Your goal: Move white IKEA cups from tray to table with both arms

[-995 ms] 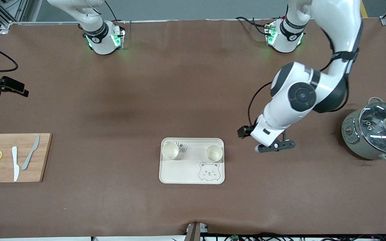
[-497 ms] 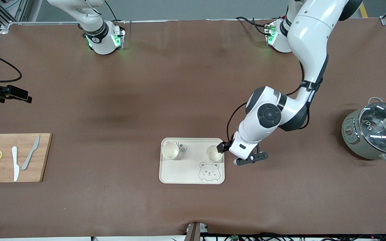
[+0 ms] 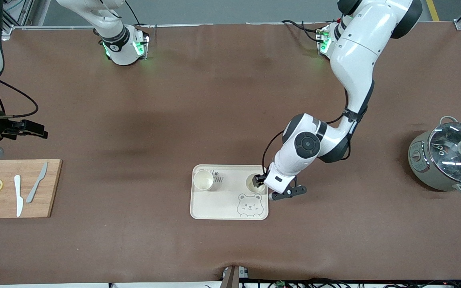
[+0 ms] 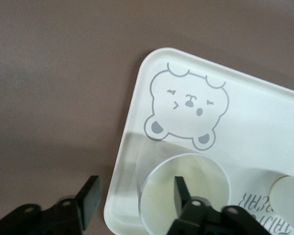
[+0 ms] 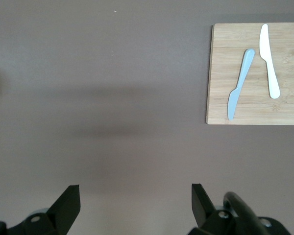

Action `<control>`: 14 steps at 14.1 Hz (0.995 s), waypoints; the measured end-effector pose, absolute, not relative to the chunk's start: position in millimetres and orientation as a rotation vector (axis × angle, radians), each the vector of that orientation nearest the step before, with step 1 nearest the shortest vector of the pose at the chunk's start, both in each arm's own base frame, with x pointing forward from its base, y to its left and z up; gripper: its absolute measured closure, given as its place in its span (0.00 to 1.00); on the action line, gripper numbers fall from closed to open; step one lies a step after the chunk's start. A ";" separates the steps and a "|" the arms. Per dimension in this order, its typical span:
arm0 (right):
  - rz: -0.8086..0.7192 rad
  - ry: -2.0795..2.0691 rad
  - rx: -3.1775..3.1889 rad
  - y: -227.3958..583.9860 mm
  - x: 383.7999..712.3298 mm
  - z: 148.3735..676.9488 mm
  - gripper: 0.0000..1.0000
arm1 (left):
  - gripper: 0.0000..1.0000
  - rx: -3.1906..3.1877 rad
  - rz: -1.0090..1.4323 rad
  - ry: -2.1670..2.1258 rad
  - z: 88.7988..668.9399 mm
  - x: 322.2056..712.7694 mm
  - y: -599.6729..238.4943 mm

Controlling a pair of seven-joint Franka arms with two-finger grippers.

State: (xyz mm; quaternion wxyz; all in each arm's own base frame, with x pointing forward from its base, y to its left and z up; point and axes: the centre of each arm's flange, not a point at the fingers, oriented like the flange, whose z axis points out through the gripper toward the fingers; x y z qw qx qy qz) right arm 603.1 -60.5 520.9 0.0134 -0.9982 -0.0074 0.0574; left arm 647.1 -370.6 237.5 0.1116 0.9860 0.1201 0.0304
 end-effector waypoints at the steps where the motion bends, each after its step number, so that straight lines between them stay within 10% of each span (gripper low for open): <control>1: 0.177 -0.023 -3.109 -60.8 606.2 515.8 0.00 | 0.46 2.898 0.084 0.351 234.3 646.1 -371.6; 6: 0.050 -0.049 -3.096 -43.1 645.9 462.5 0.00 | 0.97 2.895 0.090 0.349 236.1 647.2 -373.0; 14: 0.074 0.047 -3.020 36.6 678.7 360.2 0.00 | 0.97 2.918 0.101 0.437 339.2 669.3 -325.6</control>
